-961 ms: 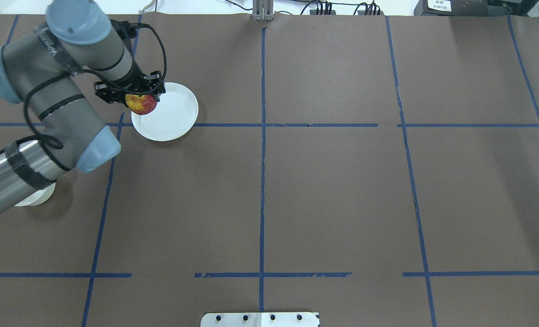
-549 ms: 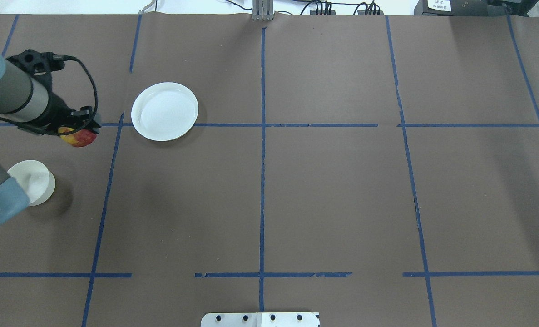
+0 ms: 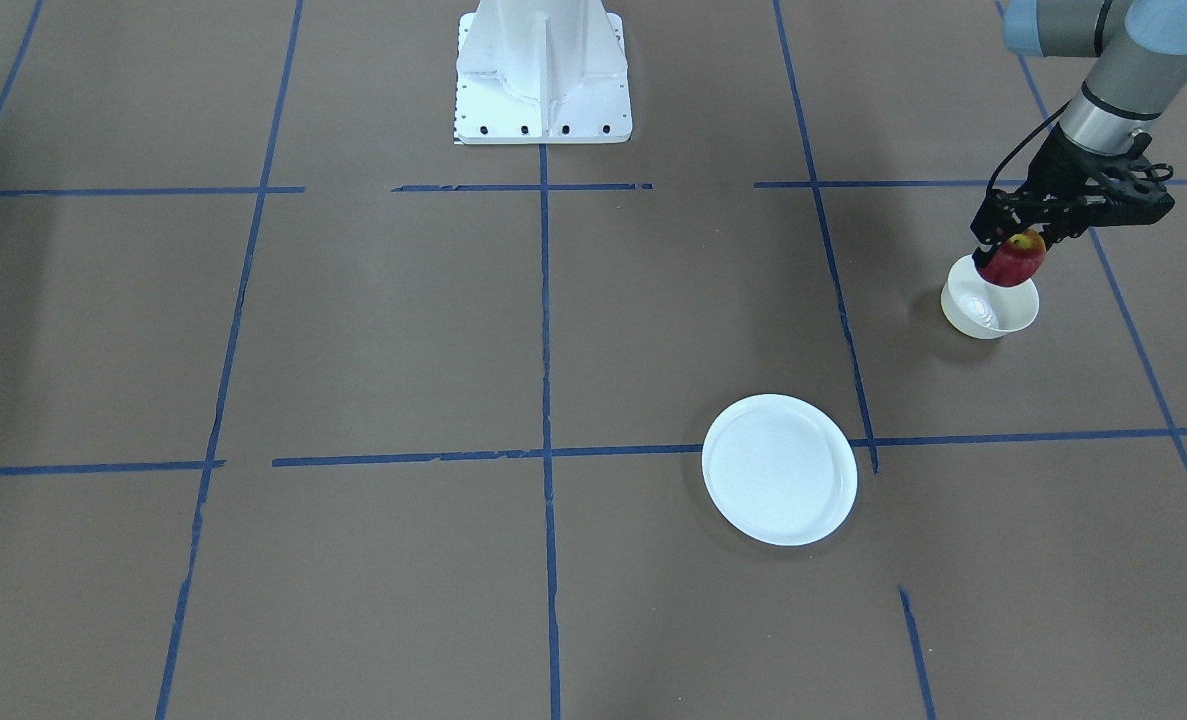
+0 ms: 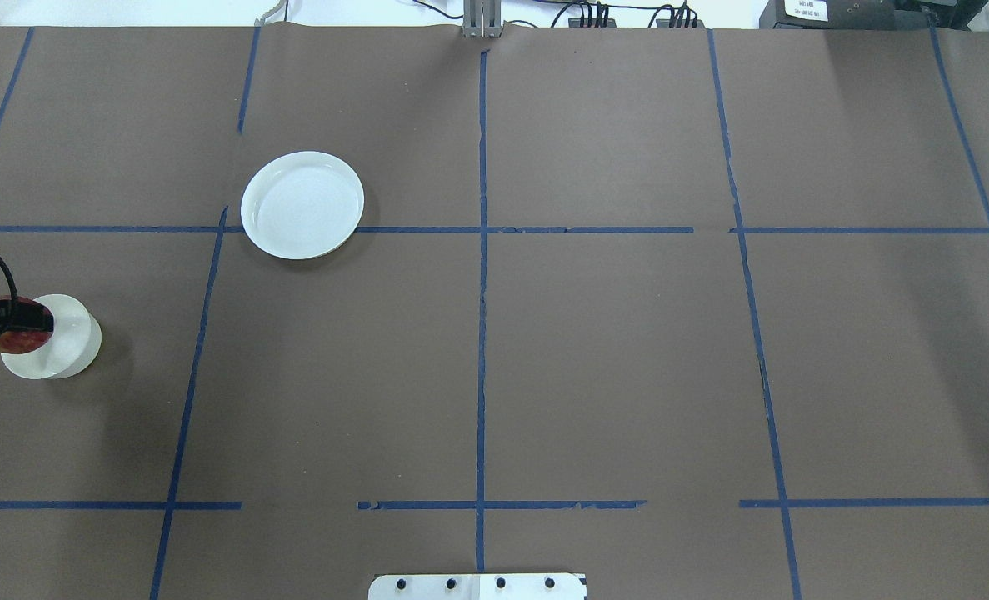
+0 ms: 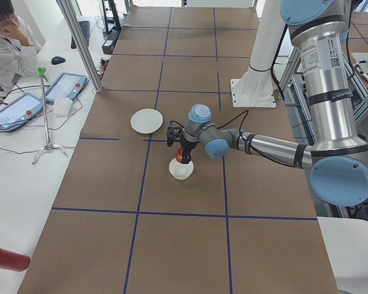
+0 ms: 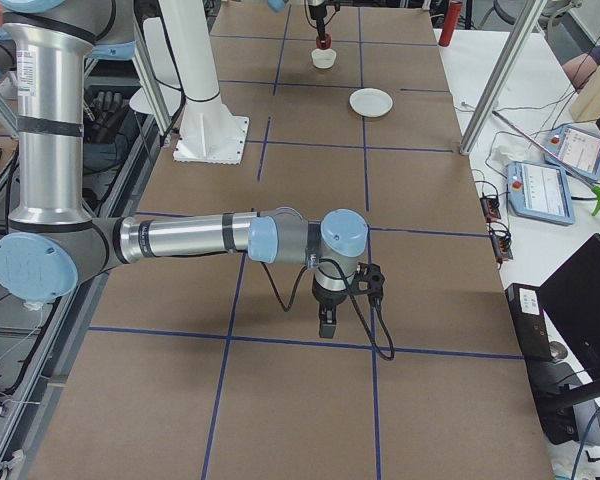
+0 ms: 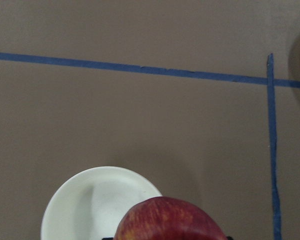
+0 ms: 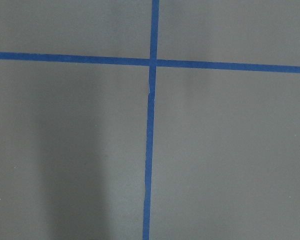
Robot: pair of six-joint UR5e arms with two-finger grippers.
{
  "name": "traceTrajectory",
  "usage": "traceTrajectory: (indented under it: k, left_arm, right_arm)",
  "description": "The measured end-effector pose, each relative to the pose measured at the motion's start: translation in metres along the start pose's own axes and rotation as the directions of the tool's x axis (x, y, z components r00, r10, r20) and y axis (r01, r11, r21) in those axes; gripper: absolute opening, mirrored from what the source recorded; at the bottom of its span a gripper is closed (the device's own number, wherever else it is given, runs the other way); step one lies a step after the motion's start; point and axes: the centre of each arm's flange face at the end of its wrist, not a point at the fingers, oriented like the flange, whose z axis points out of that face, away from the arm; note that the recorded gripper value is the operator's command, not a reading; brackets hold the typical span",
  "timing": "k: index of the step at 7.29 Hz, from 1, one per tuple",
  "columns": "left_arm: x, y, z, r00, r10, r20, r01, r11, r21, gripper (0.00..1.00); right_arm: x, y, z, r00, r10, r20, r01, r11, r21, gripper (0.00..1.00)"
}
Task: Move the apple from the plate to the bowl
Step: 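Lower the apple into the white bowl with the left gripper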
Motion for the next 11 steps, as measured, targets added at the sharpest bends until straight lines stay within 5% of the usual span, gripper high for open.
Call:
traceTrajectory:
  k: [7, 8, 10, 11]
  left_arm:
    - [0.007, -0.023, 0.051, 0.996, -0.025, 0.087, 0.030, 0.998, -0.057, 0.00]
    - [0.005, -0.023, 0.055, 0.996, -0.027, 0.090, 0.033, 0.997, -0.063, 0.12]
    - [0.003, -0.022, 0.059, 0.995, -0.027, 0.091, 0.033, 0.997, -0.070, 0.68]
    - [0.004, -0.022, 0.059, 0.996, -0.026, 0.090, 0.032, 0.997, -0.072, 0.87]
  right_arm:
    - [0.000, 0.000, 0.000, 1.000, 0.000, 0.000, 0.000, 1.000, 0.000, 1.00]
    - [0.000, 0.000, 0.000, 1.000, 0.000, 0.000, 0.000, 1.000, 0.000, 1.00]
    - [0.000, 0.000, 0.000, 1.000, 0.000, 0.000, 0.000, 1.000, 0.000, 1.00]
    - [0.000, 0.000, 0.000, 1.000, 0.000, 0.000, 0.000, 1.000, 0.000, 1.00]
